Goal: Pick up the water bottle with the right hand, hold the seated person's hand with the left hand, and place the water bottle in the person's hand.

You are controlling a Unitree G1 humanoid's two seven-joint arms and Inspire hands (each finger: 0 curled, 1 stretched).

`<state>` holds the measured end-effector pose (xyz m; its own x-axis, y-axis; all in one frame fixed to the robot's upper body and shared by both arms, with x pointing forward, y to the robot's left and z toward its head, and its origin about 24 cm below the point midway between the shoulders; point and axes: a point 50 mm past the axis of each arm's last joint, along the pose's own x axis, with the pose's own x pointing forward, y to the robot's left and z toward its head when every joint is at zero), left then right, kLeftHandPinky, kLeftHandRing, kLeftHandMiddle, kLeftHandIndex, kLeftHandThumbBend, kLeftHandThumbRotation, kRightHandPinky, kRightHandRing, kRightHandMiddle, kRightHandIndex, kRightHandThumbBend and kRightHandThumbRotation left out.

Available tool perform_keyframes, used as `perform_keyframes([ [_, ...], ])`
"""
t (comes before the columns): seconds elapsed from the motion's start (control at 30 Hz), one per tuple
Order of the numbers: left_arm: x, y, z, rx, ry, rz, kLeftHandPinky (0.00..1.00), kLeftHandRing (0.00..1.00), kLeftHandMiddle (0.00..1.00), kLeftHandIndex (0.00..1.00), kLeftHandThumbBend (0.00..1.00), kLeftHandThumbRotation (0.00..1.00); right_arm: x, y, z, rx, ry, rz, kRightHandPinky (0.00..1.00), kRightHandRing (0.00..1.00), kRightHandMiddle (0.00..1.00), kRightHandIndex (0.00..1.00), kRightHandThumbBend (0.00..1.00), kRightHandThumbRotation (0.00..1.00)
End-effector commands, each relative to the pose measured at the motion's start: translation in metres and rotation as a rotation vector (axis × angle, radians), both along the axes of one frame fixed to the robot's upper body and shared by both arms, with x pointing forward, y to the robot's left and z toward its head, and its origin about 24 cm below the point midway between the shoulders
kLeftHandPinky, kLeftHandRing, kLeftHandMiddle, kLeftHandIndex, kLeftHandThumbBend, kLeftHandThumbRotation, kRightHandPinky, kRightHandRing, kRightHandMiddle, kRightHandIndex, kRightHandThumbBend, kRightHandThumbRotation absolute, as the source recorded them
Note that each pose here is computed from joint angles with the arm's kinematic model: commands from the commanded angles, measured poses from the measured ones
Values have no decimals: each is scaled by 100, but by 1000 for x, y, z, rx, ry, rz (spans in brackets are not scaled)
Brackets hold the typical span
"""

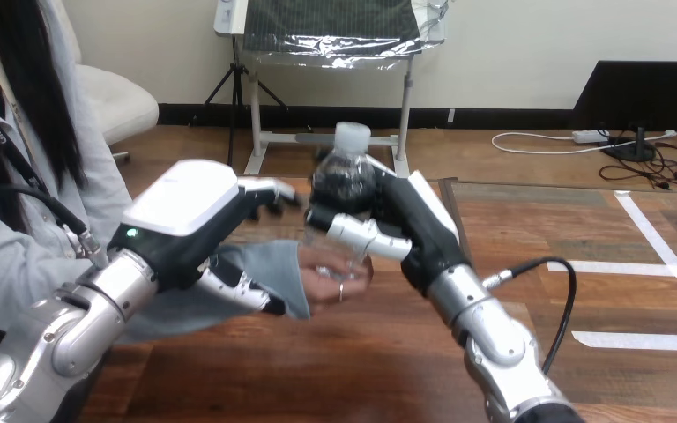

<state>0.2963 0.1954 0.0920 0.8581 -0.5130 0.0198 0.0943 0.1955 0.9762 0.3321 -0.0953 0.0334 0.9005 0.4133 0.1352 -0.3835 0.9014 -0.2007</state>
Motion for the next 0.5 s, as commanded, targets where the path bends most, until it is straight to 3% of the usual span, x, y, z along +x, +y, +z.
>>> perform_keyframes([
  [0.0,-3,4,15,-16,-60,14,80,86,88,92,100,36,20,-13,29,-29,-81,-35,97,100,98,100,100,77],
  [0.47,-25,10,3,-69,-2,59,86,94,98,99,100,36,26,-36,33,-61,-81,-85,98,100,97,100,100,82],
])
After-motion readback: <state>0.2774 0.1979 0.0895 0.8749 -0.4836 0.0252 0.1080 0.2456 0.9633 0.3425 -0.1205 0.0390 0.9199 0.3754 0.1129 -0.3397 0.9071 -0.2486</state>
